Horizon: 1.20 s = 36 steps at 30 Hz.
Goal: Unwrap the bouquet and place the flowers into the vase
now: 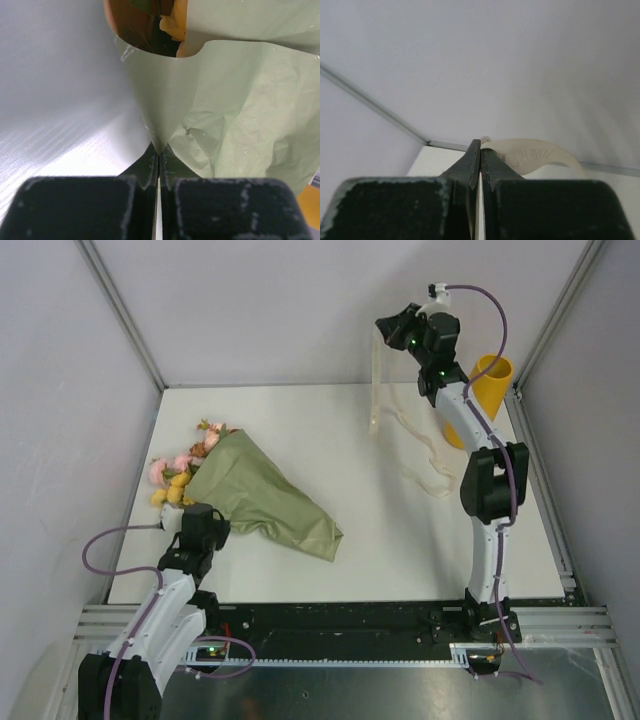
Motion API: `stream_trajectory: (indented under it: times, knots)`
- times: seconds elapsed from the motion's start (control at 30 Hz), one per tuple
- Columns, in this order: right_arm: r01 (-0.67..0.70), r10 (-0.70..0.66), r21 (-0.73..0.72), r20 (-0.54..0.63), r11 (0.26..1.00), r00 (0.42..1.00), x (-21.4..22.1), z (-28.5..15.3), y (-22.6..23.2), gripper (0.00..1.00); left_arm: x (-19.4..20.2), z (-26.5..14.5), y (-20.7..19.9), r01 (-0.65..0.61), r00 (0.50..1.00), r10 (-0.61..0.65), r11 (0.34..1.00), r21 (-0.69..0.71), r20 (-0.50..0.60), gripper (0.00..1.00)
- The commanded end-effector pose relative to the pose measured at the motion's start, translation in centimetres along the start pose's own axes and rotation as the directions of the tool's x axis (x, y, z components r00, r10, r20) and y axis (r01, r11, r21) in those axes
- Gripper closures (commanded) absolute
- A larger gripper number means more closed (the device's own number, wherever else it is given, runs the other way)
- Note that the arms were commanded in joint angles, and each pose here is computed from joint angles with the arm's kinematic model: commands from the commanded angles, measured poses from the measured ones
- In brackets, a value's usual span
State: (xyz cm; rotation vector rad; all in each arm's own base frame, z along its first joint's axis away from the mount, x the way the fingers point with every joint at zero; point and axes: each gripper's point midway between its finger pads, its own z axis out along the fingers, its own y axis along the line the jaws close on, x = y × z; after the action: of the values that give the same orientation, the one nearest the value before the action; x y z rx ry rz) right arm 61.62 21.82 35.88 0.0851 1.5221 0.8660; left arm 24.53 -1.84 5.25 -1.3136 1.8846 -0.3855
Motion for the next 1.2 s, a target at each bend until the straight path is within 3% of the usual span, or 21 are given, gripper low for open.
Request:
stream_trajectory:
  times: [0.0, 0.07, 0.23, 0.37, 0.73, 0.87, 1.17]
  knots:
    - [0.126, -0.119, 0.098, -0.078, 0.987, 0.990, 1.2, 1.2, -4.0, 1.00, -0.1, -0.2, -1.0, 0.009, 1.000, -0.009, 0.999, 0.037, 0.000, 1.00]
    - [0.123, -0.097, 0.191, -0.142, 0.974, 0.985, 3.7, 0.4, -6.6, 0.95, -0.1, -0.3, -1.0, 0.008, 1.000, -0.009, 0.999, 0.039, 0.003, 1.00]
    - [0.160, -0.020, 0.417, -0.321, 0.894, 0.947, 9.5, -4.4, -11.2, 0.60, -0.2, -0.2, -0.9, 0.004, 1.000, -0.005, 0.999, 0.038, 0.007, 1.00]
    - [0.220, 0.013, 0.481, -0.435, 0.848, 0.900, 12.7, -9.6, -11.7, 0.45, -0.3, -0.2, -1.1, -0.003, 1.000, 0.002, 0.999, 0.040, 0.010, 1.00]
    - [0.391, 0.142, 0.516, -0.723, 0.762, 0.676, 21.7, -23.9, -11.8, 0.48, -0.3, -0.2, -2.0, -0.018, 1.000, 0.018, 0.999, 0.050, 0.004, 1.00]
    - [0.439, 0.146, 0.499, -0.767, 0.747, 0.624, 22.7, -26.0, -12.8, 0.45, -0.3, -0.2, -2.0, -0.020, 1.000, 0.020, 0.998, 0.053, 0.006, 1.00]
    - [0.438, 0.148, 0.410, -0.843, 0.800, 0.517, 25.9, -27.0, -14.0, 0.41, -0.1, 0.1, -1.6, -0.026, 1.000, 0.026, 0.999, 0.046, 0.005, 1.00]
